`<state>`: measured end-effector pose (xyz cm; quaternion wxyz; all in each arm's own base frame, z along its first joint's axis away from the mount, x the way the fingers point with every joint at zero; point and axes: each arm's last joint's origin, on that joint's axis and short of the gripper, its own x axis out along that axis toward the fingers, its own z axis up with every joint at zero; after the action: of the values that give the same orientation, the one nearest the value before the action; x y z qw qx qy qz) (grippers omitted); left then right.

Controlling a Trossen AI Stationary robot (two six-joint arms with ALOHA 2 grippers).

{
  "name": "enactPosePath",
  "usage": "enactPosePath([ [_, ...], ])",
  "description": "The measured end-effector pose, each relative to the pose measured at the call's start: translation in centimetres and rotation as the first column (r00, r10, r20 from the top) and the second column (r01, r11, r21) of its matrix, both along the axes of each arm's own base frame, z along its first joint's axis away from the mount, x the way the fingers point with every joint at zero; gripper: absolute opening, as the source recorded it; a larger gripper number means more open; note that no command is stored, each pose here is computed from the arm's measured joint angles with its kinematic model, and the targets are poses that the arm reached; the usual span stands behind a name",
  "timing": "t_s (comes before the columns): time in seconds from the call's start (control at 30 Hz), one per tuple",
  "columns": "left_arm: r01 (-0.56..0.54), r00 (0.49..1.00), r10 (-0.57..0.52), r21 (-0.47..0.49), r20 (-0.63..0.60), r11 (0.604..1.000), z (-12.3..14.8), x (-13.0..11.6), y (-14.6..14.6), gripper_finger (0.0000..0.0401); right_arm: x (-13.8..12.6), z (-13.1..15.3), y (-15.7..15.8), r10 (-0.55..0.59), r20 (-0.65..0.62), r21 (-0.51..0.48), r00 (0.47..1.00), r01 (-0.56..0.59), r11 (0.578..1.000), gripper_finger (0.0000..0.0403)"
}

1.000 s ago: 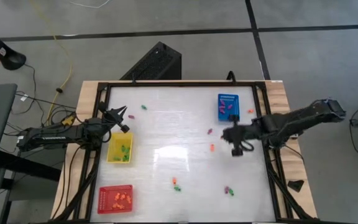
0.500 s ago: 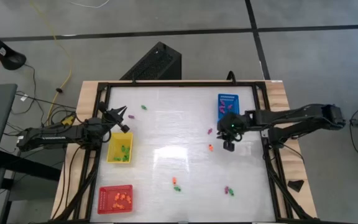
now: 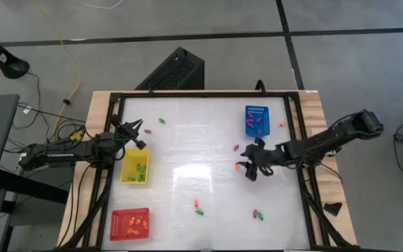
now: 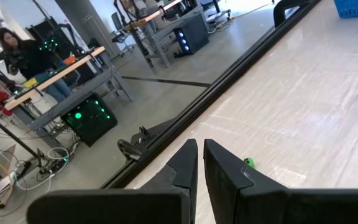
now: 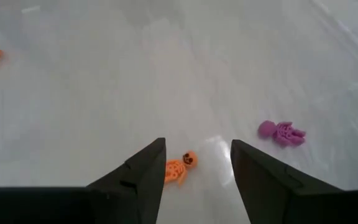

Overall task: Sort Halloween decoration
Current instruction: Put the orange skeleton toy into the red bin

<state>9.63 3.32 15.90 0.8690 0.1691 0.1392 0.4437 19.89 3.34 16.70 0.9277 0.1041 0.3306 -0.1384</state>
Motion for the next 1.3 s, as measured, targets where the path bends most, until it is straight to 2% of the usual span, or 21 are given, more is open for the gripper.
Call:
enactPosePath([
  [0.13, 0.000, 1.000, 0.000, 0.000, 0.000, 1.000, 0.0, 0.0, 0.0, 0.0018, -0.5, -0.2, 1.1, -0.079, 0.034, -0.045, 0.996, 0.080, 0.996, 0.0203],
  [0.33, 0.000, 1.000, 0.000, 0.000, 0.000, 1.000, 0.0, 0.0, 0.0, 0.0018, -1.8, -1.2, 2.1, -0.227, 0.096, -0.039, 0.969, 0.232, 0.972, 0.0196],
  [0.47, 0.000, 1.000, 0.000, -0.001, 0.001, 1.000, 0.0, 0.0, 0.0, 0.0018, -1.8, -1.4, 2.7, -0.275, 0.145, -0.054, 0.951, 0.285, 0.957, 0.0196],
  [0.57, 0.054, 0.993, -0.046, -0.071, 0.108, 0.996, 0.1, 0.2, -0.1, 0.0018, -1.4, -2.0, 3.2, -0.280, 0.153, -0.037, 0.948, 0.289, 0.957, 0.0196],
  [0.63, 0.147, 0.963, -0.100, -0.176, 0.251, 0.973, 0.1, 0.4, -0.3, 0.0018, -1.0, -2.6, 3.7, -0.284, 0.156, -0.019, 0.946, 0.291, 0.957, 0.0196],
  [0.77, 0.318, 0.880, -0.140, -0.345, 0.454, 0.883, 0.1, 0.7, -0.6, 0.0018, -0.2, -4.0, 4.6, -0.302, 0.190, -0.010, 0.934, 0.309, 0.951, 0.0196],
  [1.07, 0.429, 0.843, -0.207, -0.387, 0.497, 0.816, 0.1, 0.9, -0.9, 0.0018, 2.5, -6.3, 6.0, -0.361, 0.182, -0.068, 0.915, 0.378, 0.923, 0.0196],
  [1.3, 0.459, 0.821, -0.176, -0.445, 0.542, 0.769, -0.1, 0.9, -1.0, 0.0018, 3.4, -8.6, 6.3, -0.416, 0.162, -0.084, 0.895, 0.432, 0.898, 0.0196],
])
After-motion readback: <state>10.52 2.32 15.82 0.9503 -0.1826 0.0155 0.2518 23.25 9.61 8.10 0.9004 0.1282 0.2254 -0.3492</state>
